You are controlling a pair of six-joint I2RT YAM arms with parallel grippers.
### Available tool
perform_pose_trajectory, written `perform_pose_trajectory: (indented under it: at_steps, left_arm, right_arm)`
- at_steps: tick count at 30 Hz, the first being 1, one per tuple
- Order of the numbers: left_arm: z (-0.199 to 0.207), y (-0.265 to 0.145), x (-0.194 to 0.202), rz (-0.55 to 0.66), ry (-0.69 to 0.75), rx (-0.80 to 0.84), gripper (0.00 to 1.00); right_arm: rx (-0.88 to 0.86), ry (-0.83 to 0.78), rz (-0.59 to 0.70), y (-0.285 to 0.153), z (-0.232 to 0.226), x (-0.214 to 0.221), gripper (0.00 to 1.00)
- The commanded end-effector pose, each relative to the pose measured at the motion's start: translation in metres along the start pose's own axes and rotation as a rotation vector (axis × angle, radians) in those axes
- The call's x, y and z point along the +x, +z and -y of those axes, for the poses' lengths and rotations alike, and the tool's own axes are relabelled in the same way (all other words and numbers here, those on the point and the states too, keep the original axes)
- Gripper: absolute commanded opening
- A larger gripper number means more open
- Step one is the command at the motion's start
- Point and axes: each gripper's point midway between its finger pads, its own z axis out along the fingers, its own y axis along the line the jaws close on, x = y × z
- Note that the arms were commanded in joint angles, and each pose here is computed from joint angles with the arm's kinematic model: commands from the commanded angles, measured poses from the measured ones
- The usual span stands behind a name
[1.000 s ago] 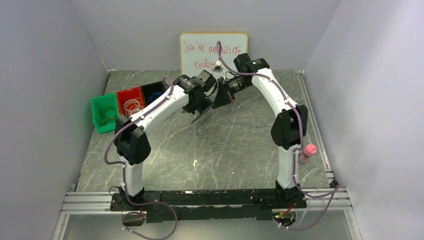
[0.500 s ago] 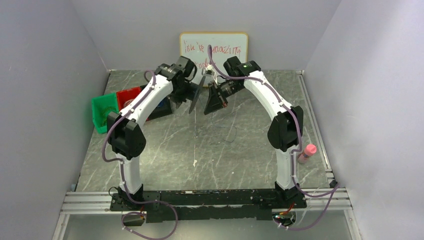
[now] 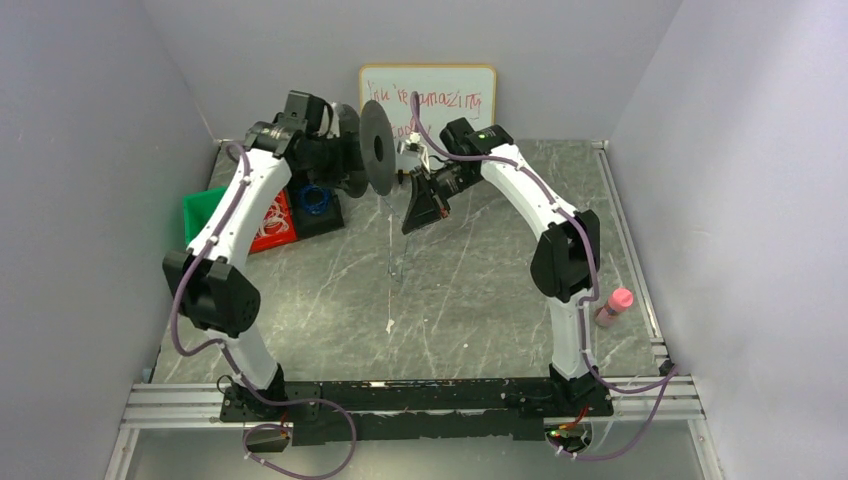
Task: Wrap the cables
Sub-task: Wrap the cable around the cable reel.
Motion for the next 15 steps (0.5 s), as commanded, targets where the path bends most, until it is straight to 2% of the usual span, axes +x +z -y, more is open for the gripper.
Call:
perform_pose_trajectory:
  at_steps: [1, 6, 15]
  left_arm:
    - [-0.009, -0.066, -0.1, 0.427, -0.125, 0.111, 0.02]
    - [-0.006, -0.09, -0.101, 0.447, -0.083, 0.209, 0.02]
    - [0.021, -0.127, -0.076, 0.424, 0.108, 0.437, 0.02]
  right_arm:
    - [-0.066, 0.196, -0.039, 0.006, -0.025, 0.02, 0.03]
    - [-0.046, 0.202, -0.027, -0.003, -0.016, 0.021, 0.02]
    - [0.008, 0.274, 0.045, -0.036, 0.018, 0.029, 0.0]
